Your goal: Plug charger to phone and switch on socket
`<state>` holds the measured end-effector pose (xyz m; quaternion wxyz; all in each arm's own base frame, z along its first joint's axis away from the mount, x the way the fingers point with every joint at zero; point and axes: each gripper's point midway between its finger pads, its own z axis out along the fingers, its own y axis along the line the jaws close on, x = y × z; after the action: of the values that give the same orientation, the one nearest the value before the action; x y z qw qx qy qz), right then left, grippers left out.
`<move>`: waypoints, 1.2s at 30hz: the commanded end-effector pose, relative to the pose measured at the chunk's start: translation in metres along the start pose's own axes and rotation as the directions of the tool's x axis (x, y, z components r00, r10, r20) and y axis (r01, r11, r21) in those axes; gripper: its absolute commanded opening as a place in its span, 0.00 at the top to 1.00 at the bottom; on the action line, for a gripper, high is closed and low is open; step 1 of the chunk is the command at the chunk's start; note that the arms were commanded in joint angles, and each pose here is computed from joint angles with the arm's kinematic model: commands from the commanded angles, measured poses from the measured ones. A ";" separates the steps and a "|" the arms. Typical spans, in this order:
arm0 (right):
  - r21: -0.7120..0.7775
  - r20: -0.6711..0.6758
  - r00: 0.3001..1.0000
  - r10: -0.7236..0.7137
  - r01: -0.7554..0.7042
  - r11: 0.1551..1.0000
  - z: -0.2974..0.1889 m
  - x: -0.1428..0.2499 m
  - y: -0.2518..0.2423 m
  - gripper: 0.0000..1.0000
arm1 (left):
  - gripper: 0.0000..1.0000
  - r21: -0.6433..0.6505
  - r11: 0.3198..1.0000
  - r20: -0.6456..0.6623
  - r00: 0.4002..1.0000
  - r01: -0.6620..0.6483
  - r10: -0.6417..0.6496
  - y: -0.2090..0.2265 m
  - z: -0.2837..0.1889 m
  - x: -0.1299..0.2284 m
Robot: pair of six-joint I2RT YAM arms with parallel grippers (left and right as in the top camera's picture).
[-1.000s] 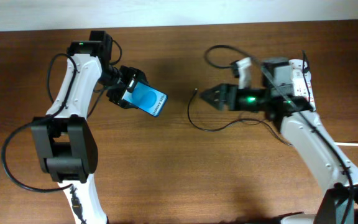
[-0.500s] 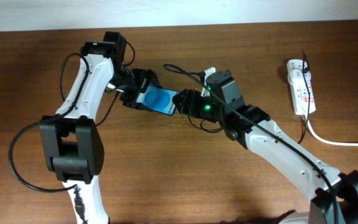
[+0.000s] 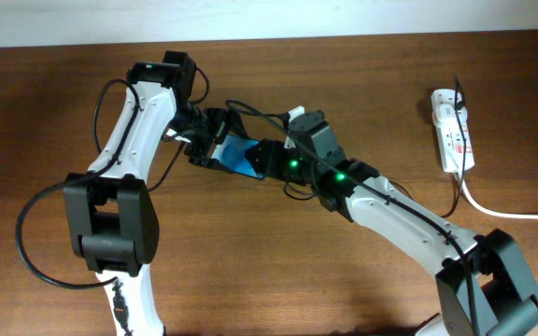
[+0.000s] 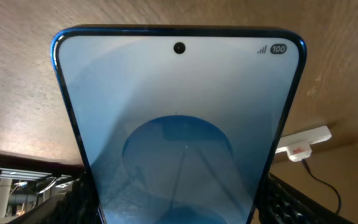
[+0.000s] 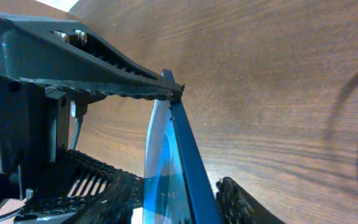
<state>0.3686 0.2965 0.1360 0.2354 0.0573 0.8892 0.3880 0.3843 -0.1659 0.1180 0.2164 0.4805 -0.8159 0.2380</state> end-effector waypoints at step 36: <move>0.032 -0.016 0.999 0.051 -0.050 0.998 0.007 0.014 0.005 0.73 | 1.00 -0.046 0.996 0.012 0.997 -0.075 0.075 0.007 0.000 0.009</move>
<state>0.3559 0.3045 0.1277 0.2106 0.0822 0.8967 0.3807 0.3721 -0.1650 0.1141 0.2162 0.4563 -0.8367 0.2119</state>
